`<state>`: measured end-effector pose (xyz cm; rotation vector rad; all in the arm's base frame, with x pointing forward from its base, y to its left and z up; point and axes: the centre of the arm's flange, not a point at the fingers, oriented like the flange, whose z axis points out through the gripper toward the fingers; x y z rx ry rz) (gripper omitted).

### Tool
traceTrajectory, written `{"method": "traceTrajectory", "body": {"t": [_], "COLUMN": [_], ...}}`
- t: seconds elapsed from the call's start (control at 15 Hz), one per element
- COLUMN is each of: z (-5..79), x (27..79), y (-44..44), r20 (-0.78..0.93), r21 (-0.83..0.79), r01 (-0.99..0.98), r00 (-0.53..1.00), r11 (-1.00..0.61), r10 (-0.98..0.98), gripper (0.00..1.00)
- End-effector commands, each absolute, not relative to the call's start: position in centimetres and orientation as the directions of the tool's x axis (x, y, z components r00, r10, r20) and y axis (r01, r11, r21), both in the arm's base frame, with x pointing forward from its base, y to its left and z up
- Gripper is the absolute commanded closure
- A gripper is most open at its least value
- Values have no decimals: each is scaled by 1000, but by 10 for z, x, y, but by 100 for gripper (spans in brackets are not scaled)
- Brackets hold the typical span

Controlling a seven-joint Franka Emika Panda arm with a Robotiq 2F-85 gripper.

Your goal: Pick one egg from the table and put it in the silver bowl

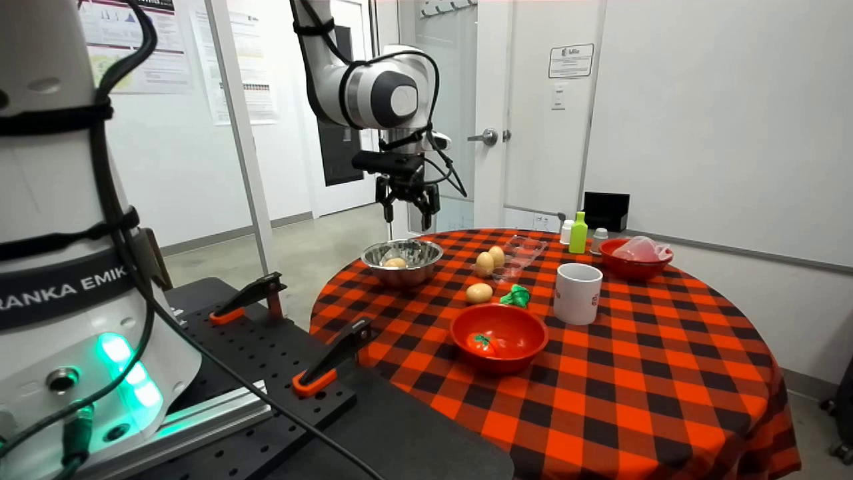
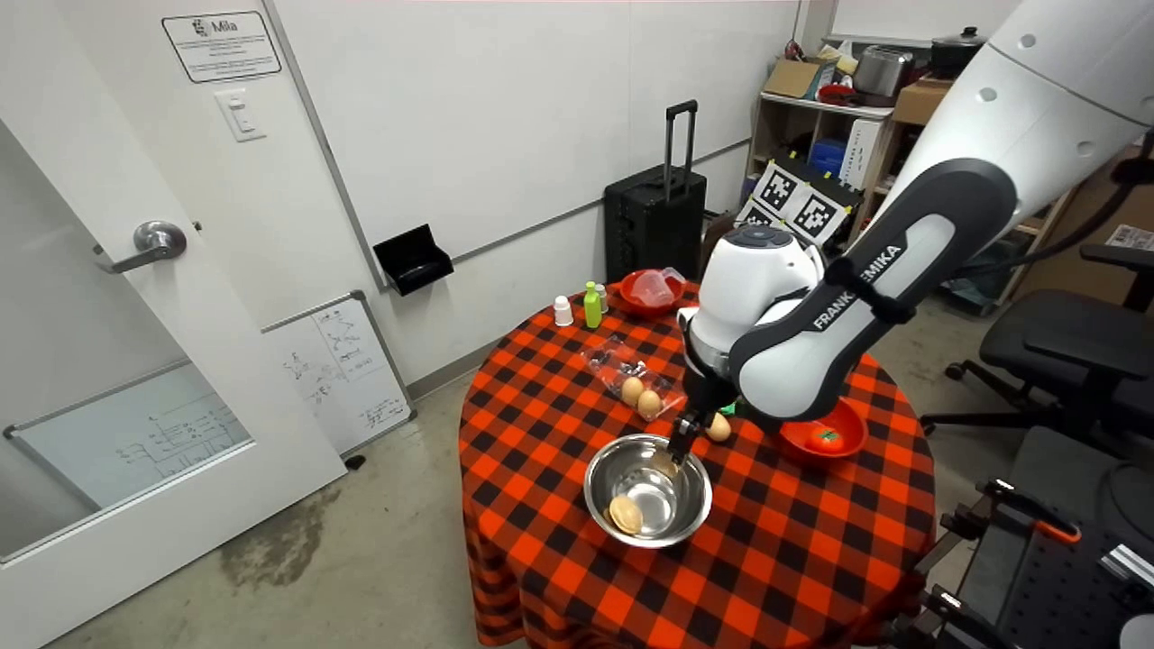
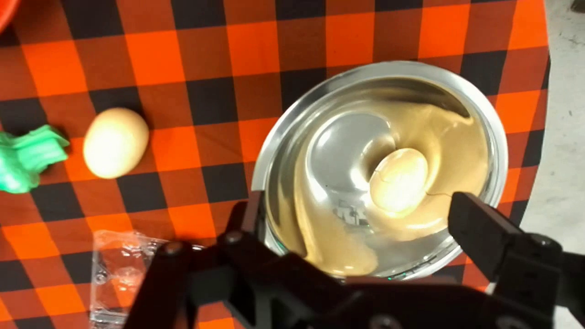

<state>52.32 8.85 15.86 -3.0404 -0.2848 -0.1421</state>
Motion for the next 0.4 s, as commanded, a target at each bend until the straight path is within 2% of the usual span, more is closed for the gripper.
{"method": "traceTrajectory", "body": {"t": [0.0,0.13,0.33], "z": [176,164,165], "x": [491,504,495], "y": [63,68,61], "r20": [76,75,59], "r21": [-69,-68,-67], "r01": [156,153,136], "r00": [986,986,989], "r11": [-985,-986,-988], "r10": [151,148,133], "gripper": [0,0,0]}}
